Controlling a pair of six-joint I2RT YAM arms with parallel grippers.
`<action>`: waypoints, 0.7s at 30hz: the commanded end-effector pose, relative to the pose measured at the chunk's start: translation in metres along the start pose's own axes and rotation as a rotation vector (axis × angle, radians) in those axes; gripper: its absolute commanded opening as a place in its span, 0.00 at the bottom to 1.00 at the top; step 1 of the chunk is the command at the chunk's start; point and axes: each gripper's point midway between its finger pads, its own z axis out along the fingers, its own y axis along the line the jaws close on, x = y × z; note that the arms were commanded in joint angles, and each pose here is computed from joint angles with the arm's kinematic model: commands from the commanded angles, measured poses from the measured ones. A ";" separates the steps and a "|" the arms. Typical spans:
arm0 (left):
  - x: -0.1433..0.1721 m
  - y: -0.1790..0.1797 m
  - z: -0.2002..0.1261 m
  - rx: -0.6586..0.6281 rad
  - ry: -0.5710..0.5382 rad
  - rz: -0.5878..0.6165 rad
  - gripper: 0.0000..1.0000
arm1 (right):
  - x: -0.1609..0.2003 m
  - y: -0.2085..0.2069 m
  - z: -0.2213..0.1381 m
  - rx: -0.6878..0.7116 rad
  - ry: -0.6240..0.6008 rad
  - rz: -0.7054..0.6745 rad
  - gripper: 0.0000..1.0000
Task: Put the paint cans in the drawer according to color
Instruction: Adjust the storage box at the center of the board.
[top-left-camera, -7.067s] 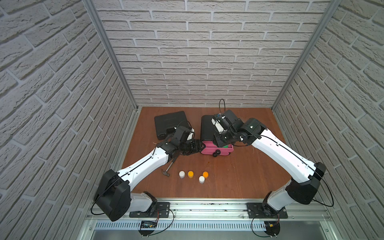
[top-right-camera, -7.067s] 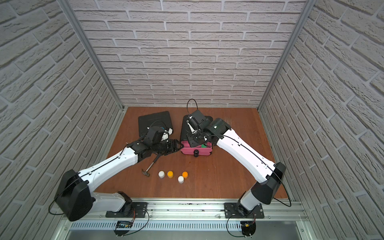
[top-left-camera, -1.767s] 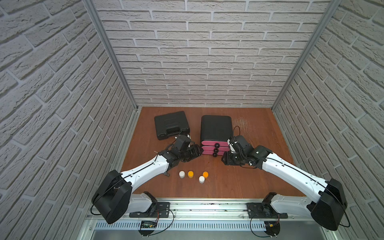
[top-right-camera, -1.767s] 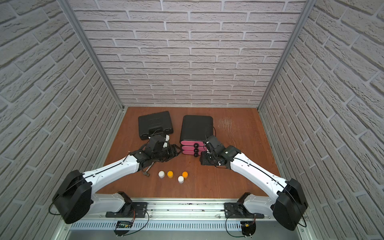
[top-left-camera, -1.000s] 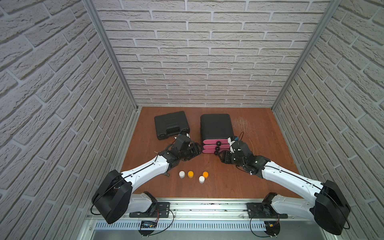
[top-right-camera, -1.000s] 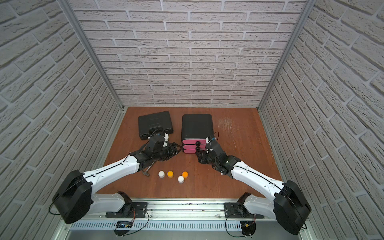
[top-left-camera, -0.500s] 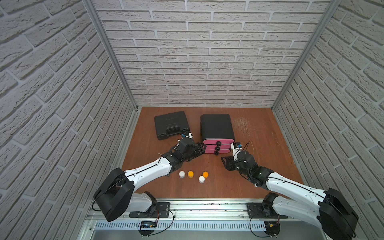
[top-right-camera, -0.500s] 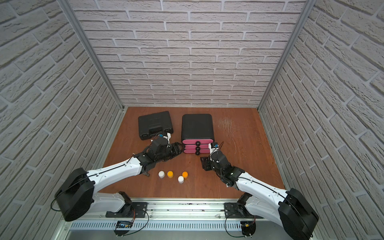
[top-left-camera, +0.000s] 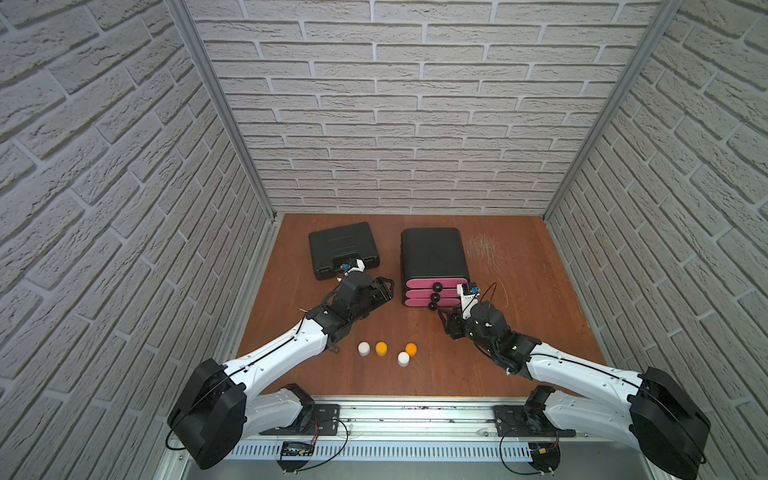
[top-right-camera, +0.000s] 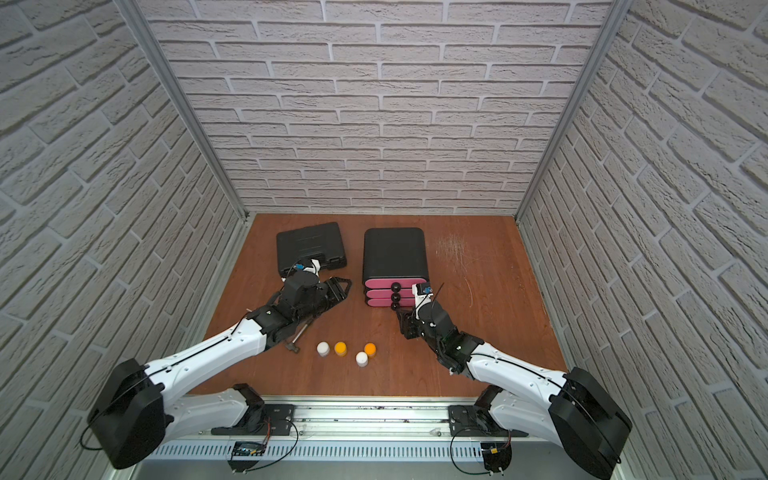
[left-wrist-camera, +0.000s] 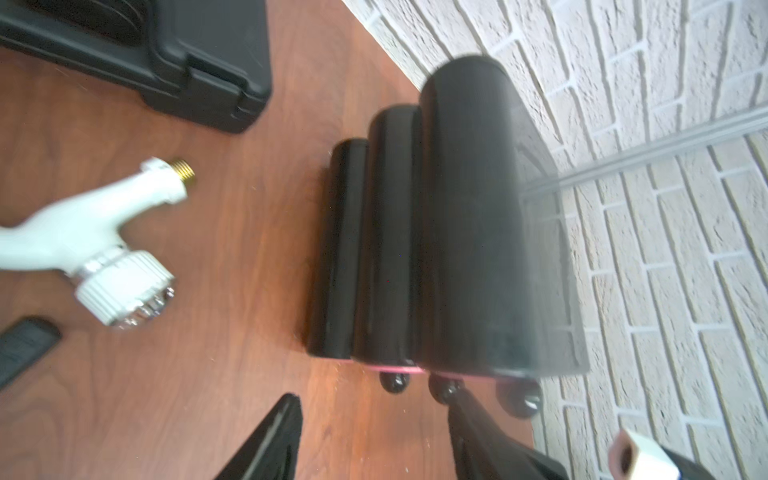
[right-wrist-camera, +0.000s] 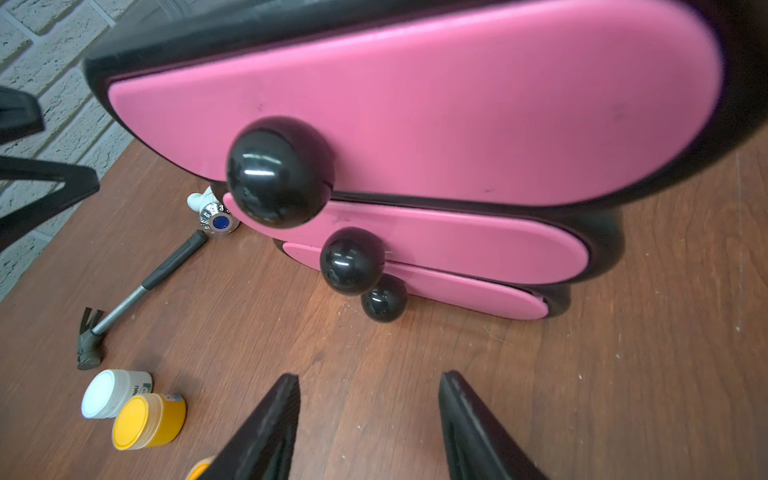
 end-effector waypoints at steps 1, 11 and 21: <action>-0.002 0.001 0.017 -0.009 0.063 0.001 0.59 | -0.011 0.000 -0.008 0.007 -0.033 0.013 0.58; 0.011 -0.014 0.067 0.051 0.171 -0.073 0.53 | -0.012 -0.007 -0.024 0.018 -0.020 0.034 0.58; 0.031 -0.023 0.080 0.098 0.226 -0.086 0.53 | -0.013 -0.021 -0.034 0.040 -0.010 0.062 0.58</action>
